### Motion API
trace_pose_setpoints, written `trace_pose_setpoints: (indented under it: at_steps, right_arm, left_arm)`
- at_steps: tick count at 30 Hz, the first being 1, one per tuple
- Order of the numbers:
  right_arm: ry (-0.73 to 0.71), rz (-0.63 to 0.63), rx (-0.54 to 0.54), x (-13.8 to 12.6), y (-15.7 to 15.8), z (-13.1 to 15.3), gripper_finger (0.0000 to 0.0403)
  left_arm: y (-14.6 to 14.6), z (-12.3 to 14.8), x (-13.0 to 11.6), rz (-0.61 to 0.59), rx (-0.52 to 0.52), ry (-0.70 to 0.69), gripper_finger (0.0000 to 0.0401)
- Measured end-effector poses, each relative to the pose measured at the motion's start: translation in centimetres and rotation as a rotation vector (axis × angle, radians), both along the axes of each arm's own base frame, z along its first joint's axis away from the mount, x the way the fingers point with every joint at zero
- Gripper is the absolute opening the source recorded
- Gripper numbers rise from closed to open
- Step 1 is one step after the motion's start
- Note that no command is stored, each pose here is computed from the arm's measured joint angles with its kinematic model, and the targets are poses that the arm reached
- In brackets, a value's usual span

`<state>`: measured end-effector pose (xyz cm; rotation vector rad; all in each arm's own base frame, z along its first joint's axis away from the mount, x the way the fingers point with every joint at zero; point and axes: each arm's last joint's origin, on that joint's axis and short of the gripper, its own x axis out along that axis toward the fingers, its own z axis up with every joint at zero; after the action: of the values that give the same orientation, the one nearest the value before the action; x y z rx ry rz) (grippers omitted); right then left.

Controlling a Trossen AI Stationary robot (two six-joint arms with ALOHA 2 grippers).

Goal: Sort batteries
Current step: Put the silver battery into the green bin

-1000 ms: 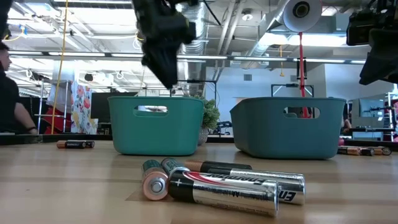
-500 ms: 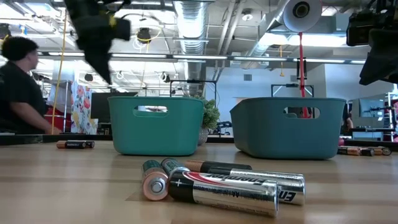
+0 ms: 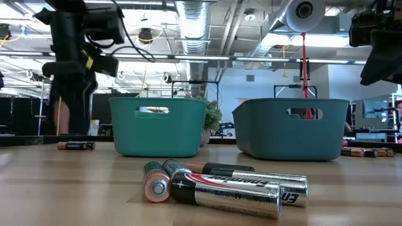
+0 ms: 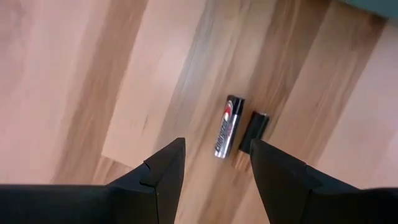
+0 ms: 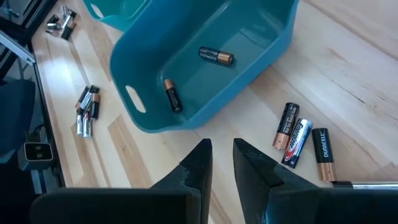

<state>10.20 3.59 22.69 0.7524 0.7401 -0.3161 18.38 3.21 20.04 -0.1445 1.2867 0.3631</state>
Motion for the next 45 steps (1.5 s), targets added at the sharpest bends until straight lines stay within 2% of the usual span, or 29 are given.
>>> trace_pose_setpoints:
  at_steps: [8, 14, 34, 45]
  right_arm:
    - [-0.001, -0.002, -0.001, 0.0, 0.0, 0.0, 0.0083]
    - [0.0, -0.003, -0.003, 0.0, 0.0, 0.0, 0.0083]
    - [0.003, 0.0, -0.009, 0.0, 0.0, 0.0, 0.0083]
    - [0.003, -0.003, -0.006, 0.0, 0.0, 0.0, 0.0083]
  left_arm:
    - [1.3, -1.4, 0.7, -0.001, -0.033, 0.064, 0.0176]
    - [1.7, -2.6, 1.6, -0.061, -0.051, 0.095, 0.0176]
    - [2.1, -3.0, 2.1, -0.158, -0.063, 0.044, 0.0176]
    - [2.0, -3.8, 1.7, -0.133, -0.074, 0.048, 0.0176]
